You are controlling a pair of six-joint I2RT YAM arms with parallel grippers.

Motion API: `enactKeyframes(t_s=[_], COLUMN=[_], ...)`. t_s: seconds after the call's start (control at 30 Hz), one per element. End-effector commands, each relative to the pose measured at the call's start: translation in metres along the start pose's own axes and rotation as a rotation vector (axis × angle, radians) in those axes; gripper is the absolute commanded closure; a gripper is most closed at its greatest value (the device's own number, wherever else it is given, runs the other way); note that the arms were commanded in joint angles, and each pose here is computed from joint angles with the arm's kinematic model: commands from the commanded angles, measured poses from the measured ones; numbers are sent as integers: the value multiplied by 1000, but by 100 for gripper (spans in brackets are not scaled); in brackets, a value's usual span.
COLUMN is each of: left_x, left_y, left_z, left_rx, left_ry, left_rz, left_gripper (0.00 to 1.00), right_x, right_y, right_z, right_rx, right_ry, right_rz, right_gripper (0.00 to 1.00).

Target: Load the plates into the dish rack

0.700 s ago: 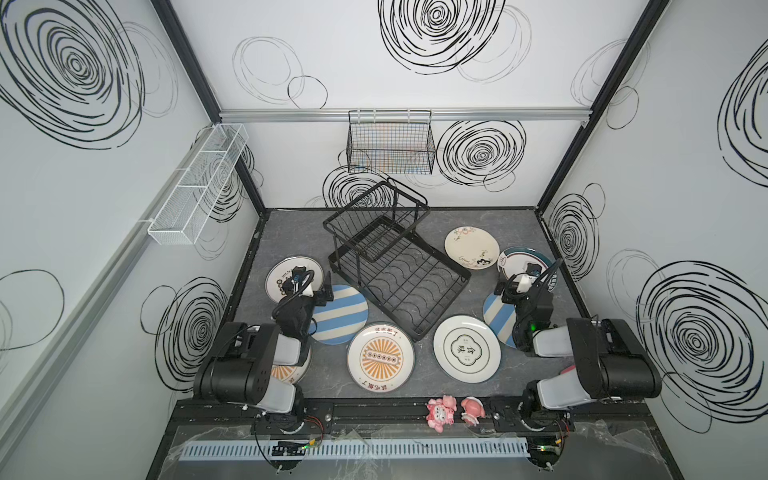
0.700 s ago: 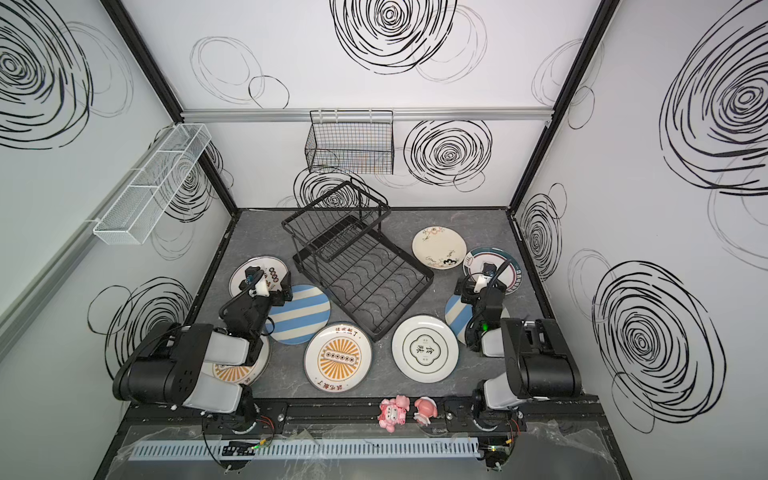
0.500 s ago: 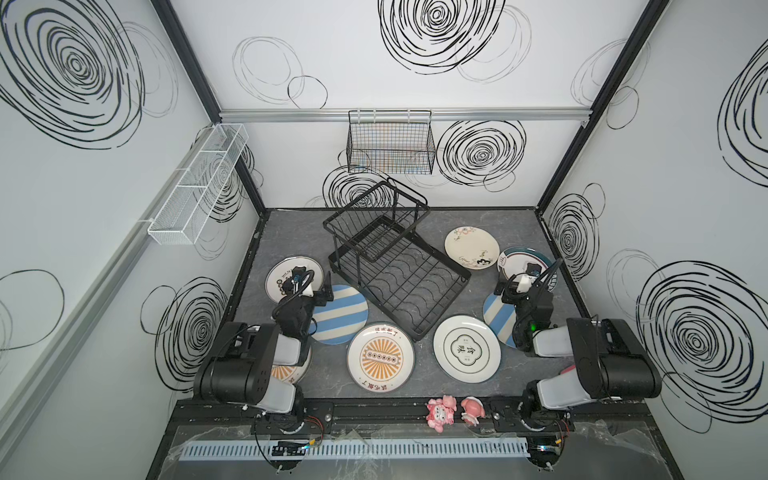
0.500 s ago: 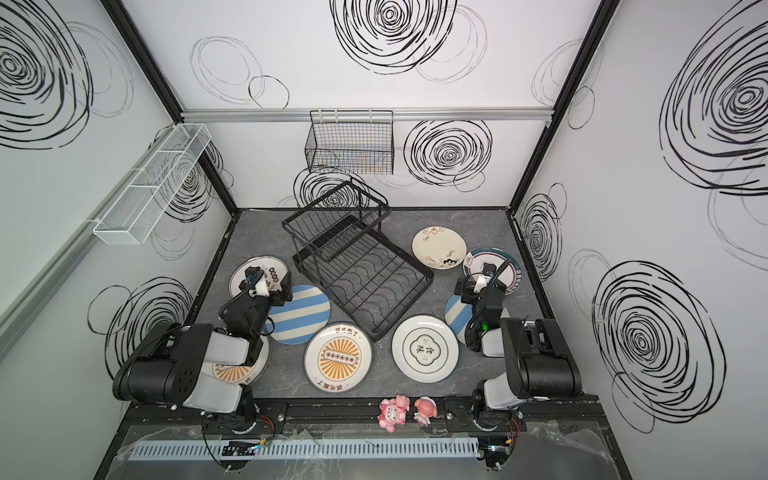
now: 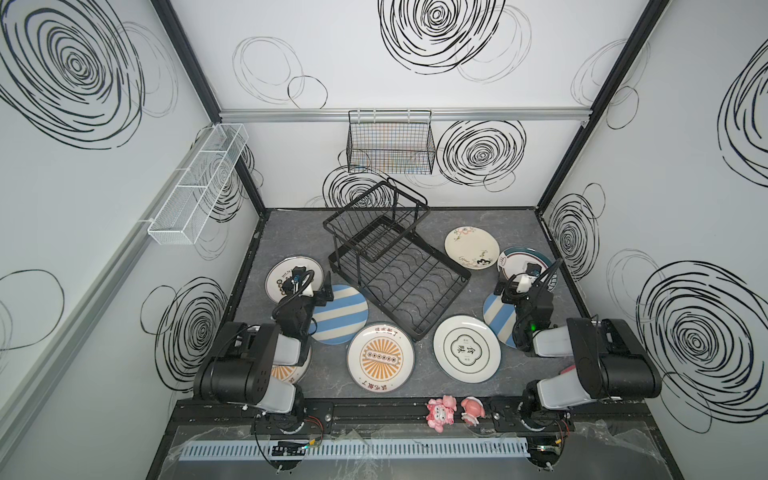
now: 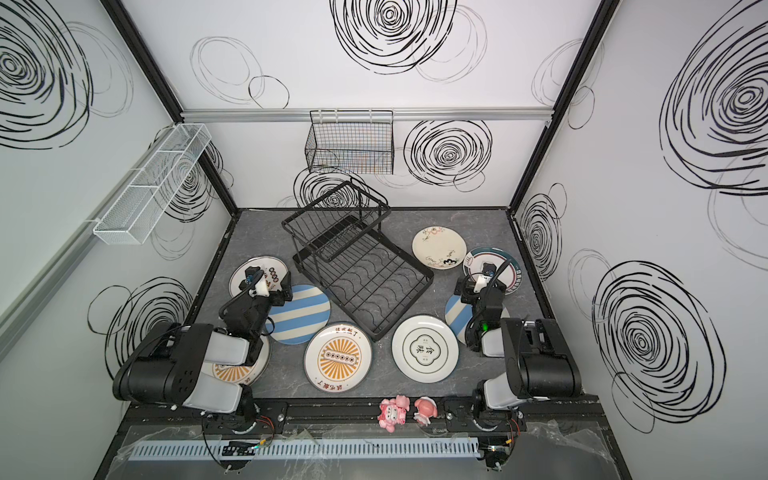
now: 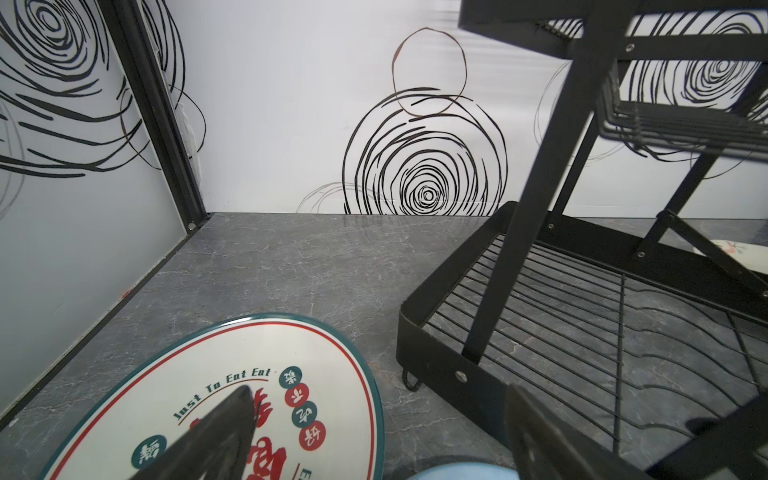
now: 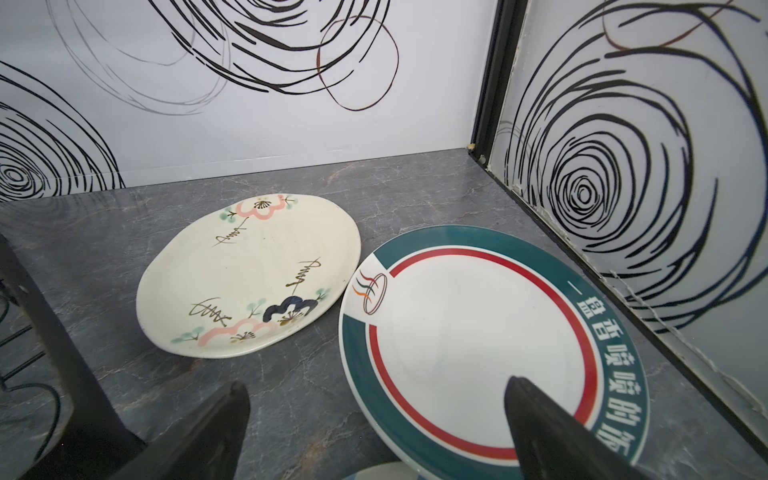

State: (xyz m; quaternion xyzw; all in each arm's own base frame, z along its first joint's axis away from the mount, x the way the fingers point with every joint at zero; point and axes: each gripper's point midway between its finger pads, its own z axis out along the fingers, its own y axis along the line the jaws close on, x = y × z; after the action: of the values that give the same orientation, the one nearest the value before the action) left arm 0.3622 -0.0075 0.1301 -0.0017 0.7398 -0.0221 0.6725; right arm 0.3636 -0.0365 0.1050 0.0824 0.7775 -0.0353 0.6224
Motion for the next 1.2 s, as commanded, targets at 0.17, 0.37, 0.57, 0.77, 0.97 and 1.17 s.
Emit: enactKeyframes(t_s=[0.17,0.37,0.57,0.77,0.97,1.17], left_x=[-22,-22,-21,-29,-79,-97], left_y=[-2,-2,-2,-9,-20,-76], left_z=[2,2,2,5,13,-12], left_rx=[7,9,9,36,-51,54], left_ry=[-81,-81,-81,-58,17,202], left_rz=[9,9,10,30,-117,-251], left_gripper=[4,4,4,4,4,4], right_x=[-16,-16,-16,-19,-76,-132], right_y=[1,1,1,4,8,78], right_z=[3,4,3,2,10,-37], right_rx=[-4,-4,-5,-23,-3,-312], right_ry=[-47,-48,-48,-52,68,157], right_rz=[-3,-2,-2,-26,125,158], right_gripper=[0,0,0,0,2,6])
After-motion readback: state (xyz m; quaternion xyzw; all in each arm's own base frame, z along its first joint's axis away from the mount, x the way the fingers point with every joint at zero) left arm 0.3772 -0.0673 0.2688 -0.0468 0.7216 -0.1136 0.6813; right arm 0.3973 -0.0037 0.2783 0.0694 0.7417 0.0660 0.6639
